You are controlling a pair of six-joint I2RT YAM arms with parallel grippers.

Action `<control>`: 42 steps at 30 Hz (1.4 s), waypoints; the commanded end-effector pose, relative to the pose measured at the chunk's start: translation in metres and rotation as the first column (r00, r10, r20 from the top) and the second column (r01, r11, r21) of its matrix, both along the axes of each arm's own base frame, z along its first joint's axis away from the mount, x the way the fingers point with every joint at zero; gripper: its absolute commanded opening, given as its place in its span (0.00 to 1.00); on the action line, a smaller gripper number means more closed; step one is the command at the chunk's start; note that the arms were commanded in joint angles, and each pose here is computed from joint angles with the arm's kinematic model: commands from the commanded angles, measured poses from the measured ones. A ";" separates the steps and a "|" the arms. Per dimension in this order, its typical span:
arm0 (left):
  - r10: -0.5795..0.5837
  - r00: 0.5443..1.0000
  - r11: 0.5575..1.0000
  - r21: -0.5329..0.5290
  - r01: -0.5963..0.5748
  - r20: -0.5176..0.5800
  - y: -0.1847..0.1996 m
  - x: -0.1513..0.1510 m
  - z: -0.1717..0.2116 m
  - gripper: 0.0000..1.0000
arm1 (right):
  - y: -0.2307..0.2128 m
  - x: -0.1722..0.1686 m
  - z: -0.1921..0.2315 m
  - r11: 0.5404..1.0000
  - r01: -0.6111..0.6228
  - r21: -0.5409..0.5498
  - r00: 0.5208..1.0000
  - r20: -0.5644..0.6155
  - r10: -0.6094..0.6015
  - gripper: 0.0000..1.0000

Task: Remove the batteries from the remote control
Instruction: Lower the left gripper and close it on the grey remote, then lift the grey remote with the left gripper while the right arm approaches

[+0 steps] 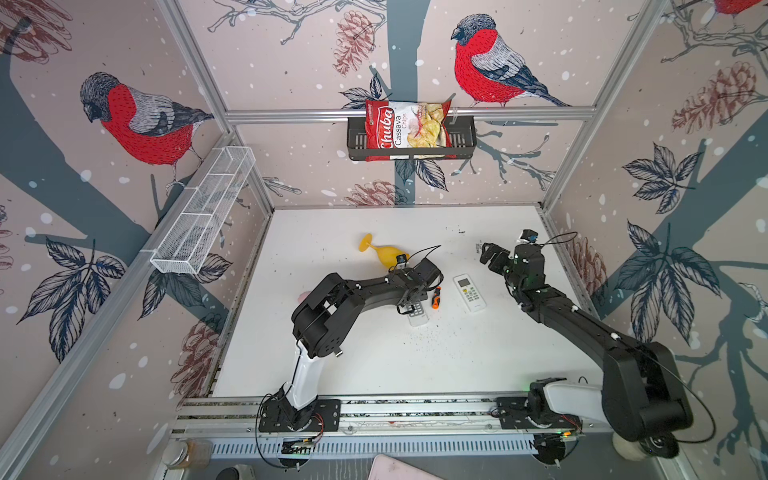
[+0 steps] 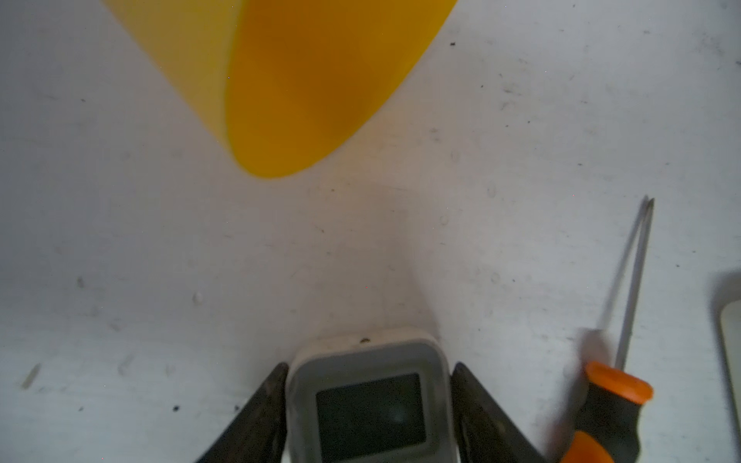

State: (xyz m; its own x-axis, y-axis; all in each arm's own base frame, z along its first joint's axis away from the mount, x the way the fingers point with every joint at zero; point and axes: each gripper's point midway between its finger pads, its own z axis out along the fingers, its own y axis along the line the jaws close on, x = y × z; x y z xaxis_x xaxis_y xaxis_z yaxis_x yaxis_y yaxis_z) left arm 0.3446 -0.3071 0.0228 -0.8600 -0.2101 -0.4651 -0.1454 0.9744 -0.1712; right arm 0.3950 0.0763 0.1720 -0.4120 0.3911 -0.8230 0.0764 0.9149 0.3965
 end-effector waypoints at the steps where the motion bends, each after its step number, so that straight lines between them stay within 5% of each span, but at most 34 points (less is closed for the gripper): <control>1: -0.032 0.999 0.999 0.007 0.033 -0.035 -0.006 -0.006 -0.006 0.58 | 0.002 0.001 0.008 1.000 -0.008 0.014 1.000 0.021 0.007 0.99; 18: -0.106 0.992 0.987 0.113 0.113 -0.067 -0.009 -0.012 -0.010 0.72 | 0.002 0.001 0.009 1.000 -0.006 0.010 1.000 0.018 0.006 1.00; 42: -0.167 0.986 0.979 0.119 0.168 -0.018 -0.020 -0.008 0.001 0.44 | 0.001 0.000 0.011 1.000 -0.014 0.027 1.000 0.022 0.013 0.99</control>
